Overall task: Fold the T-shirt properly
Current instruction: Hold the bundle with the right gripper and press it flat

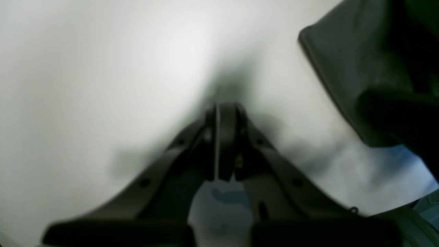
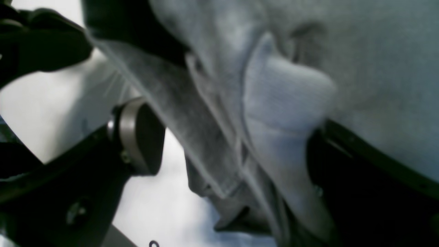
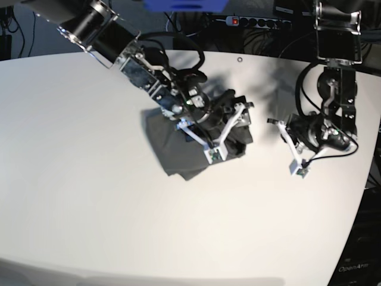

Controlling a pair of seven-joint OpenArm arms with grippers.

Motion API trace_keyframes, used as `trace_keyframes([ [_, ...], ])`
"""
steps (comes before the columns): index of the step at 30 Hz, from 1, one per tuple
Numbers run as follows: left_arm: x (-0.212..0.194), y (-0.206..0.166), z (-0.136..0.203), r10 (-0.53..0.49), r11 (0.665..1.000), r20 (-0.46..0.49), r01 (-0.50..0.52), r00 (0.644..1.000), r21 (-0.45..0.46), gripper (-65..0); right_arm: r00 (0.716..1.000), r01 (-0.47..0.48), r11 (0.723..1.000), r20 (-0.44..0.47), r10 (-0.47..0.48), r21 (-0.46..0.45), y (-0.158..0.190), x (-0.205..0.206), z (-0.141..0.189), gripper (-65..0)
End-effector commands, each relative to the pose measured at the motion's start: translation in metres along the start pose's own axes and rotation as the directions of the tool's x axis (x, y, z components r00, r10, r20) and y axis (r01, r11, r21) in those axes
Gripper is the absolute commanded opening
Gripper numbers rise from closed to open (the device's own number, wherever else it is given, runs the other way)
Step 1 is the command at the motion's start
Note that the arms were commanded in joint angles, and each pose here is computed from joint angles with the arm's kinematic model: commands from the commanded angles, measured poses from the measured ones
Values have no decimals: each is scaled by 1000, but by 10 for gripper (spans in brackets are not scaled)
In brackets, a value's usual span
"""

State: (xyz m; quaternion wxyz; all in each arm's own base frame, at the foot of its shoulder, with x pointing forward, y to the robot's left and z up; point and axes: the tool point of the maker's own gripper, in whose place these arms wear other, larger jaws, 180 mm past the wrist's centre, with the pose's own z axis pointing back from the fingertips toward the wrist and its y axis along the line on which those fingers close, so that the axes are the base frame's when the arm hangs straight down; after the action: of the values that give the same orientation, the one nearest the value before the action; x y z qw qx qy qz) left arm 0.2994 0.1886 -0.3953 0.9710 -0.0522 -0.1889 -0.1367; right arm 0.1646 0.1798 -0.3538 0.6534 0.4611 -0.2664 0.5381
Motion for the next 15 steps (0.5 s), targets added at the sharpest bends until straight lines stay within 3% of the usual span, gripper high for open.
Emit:
trace_keyframes([
  [1,15,4,8,-13,1000,45,13,999,11,-631,1000,-8,1000,6,8,-3,-5,6,0,-131],
  [7,15,4,8,-13,1000,45,13,999,11,-631,999,34,999,-21,-34,-1,-10,-6,-6,-129],
  [12,15,4,8,-13,1000,45,13,999,11,-631,999,33,999,-20,-33,-2,-10,-6,-6,-7],
  [15,15,4,8,-13,1000,45,13,999,11,-631,999,34,999,-19,-34,-3,-10,-6,-6,0],
])
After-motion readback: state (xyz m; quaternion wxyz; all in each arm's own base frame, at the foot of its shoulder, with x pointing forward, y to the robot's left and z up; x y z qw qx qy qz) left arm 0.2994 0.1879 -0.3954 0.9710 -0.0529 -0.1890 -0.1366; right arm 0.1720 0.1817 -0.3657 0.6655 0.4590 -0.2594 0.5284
